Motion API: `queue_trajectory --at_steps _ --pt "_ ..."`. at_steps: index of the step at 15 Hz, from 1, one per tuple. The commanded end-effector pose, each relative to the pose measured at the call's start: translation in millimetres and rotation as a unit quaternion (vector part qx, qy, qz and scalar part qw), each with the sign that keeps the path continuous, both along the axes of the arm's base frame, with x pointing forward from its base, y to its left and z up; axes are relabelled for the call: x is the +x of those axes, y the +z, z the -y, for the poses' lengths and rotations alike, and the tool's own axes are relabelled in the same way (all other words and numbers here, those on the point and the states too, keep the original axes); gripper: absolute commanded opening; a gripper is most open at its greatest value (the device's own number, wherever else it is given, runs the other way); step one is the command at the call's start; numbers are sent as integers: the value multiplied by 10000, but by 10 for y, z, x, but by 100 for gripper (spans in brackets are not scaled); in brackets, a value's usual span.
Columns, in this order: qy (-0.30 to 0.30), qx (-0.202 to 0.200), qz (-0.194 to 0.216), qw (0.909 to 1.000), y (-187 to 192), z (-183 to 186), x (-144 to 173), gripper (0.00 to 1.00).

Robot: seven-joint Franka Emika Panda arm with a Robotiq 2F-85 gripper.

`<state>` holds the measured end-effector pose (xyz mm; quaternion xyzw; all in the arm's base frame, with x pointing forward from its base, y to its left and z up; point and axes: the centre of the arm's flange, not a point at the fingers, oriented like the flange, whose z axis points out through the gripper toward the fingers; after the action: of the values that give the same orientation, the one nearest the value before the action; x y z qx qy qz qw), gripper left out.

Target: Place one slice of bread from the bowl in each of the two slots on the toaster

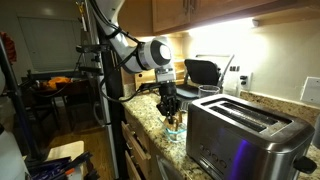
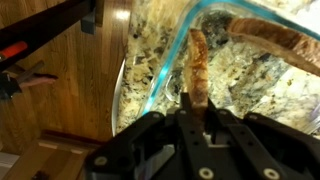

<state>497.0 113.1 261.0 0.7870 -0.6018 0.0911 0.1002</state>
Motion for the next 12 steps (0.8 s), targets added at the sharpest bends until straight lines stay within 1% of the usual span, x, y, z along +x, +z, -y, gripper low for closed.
queue_trajectory --at_steps 1,7,12 --pt "-139 -71 92 9998 133 -29 -62 8" --pt "-226 -199 300 9991 444 -20 -109 8" --pt "-362 -400 429 9976 742 18 -183 8"
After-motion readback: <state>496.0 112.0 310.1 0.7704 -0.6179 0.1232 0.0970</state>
